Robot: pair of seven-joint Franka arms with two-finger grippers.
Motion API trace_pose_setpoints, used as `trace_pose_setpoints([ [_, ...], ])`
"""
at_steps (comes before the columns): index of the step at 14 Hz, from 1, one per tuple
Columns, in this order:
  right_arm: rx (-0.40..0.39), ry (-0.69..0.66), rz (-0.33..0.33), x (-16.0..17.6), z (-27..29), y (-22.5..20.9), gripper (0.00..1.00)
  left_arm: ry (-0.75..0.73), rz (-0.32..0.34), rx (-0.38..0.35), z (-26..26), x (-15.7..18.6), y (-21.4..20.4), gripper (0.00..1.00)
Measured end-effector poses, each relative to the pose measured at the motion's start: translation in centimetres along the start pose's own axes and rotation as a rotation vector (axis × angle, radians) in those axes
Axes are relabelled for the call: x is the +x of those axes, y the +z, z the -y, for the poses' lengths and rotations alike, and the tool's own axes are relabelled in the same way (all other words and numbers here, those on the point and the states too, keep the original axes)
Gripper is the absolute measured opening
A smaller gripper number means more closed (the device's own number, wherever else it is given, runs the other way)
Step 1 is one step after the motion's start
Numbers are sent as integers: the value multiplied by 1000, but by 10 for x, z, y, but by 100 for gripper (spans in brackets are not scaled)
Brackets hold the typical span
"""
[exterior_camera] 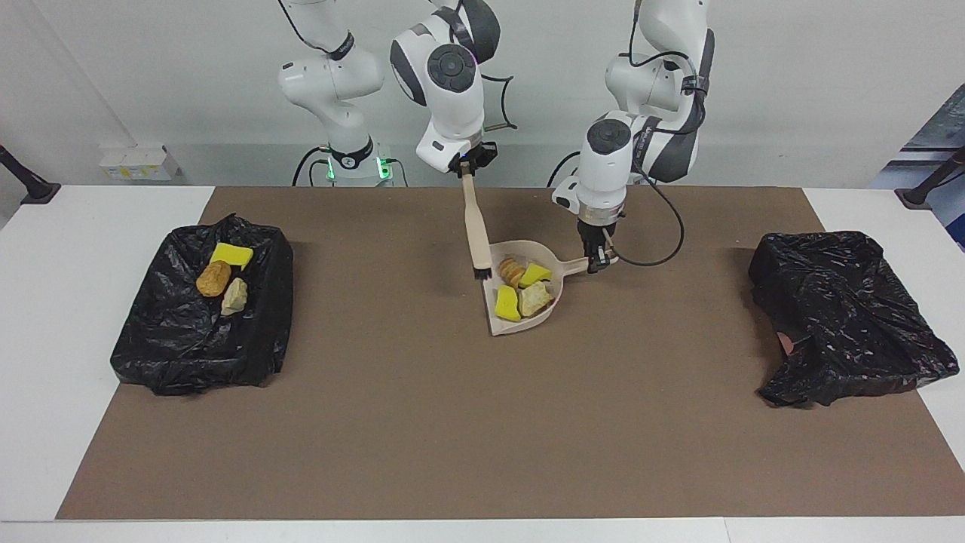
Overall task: Sweep and dump trash in bin
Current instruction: 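Sweep the remaining pieces into the dustpan with the right gripper, then carry the dustpan to the other black bag with the left gripper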
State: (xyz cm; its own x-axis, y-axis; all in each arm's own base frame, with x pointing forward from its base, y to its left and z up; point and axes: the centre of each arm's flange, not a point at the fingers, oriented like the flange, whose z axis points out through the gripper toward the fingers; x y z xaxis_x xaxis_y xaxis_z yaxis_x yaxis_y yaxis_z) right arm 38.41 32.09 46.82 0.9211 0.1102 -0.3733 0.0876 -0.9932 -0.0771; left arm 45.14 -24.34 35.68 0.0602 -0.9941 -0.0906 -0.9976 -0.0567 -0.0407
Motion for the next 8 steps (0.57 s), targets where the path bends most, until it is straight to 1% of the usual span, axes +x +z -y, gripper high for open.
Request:
trace_pose_setpoints([
  [2,3,43,-7,0,2,1,26,0,-12,-4,24,-22,1,31],
  [4,0,67,-15,-4,12,7,26,0,-36,-5,51,-54,-4,31],
  [8,-7,50,-50,-29,64,48,26,-2,-86,-22,104,-119,-37,31],
])
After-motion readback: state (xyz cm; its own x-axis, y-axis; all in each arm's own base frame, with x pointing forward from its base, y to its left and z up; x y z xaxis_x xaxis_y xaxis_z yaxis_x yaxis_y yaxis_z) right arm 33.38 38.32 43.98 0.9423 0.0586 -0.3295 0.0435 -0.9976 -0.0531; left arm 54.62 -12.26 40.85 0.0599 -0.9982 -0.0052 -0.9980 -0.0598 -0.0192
